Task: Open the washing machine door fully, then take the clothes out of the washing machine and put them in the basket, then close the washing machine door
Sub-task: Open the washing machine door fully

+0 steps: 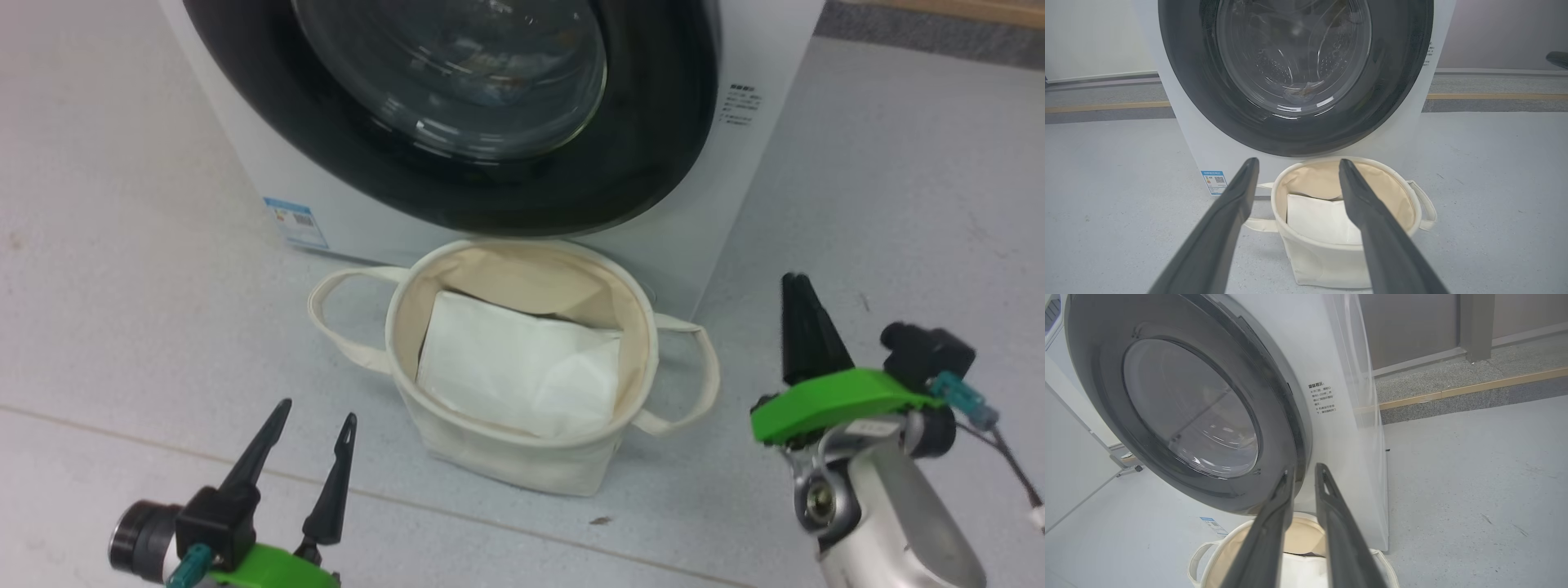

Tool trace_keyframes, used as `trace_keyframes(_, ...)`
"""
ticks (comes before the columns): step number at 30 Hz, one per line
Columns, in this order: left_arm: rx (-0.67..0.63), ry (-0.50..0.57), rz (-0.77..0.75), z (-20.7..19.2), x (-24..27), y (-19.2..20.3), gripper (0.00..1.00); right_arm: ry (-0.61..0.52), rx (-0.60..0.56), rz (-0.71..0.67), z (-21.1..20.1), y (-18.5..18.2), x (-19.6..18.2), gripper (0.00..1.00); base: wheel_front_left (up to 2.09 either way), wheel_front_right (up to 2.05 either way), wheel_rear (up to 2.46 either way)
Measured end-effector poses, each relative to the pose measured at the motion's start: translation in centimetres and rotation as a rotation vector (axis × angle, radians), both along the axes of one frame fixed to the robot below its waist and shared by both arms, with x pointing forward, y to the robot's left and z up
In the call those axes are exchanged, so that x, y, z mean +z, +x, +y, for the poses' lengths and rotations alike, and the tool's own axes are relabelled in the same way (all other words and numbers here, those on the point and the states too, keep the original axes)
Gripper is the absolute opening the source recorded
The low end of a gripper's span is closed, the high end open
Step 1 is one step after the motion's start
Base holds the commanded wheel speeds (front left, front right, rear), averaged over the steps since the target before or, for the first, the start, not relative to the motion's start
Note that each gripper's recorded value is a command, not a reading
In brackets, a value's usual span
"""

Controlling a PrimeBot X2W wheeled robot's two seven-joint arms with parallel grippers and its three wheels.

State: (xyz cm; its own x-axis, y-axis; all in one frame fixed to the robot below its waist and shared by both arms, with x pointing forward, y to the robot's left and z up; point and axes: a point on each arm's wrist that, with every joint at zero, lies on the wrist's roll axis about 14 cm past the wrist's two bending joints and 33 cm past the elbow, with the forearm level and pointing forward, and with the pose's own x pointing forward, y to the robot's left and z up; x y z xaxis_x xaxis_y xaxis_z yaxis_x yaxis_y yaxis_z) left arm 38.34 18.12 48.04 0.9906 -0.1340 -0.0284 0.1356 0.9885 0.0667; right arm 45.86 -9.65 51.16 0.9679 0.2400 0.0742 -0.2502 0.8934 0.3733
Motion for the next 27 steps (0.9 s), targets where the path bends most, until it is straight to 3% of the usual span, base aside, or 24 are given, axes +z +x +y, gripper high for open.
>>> trace_keyframes(7, 0.009, 0.001, 0.010, 0.5, -0.4, 1.0, 1.00, 0.170, -0.034, 0.014, -0.3, 3.7, 0.7, 0.00, 0.00, 0.00, 0.00)
trace_keyframes(21, 0.056, 0.014, 0.052, 2.4, -1.9, 1.9, 1.00, 0.349, -0.042, 0.014, -0.7, 12.2, 2.9, 0.00, 0.00, 0.00, 0.00)
trace_keyframes(27, 0.077, 0.006, 0.041, 2.9, -1.7, 2.4, 1.00, 0.365, -0.010, 0.026, 0.1, 14.5, 3.4, 0.00, 0.00, 0.00, 0.00)
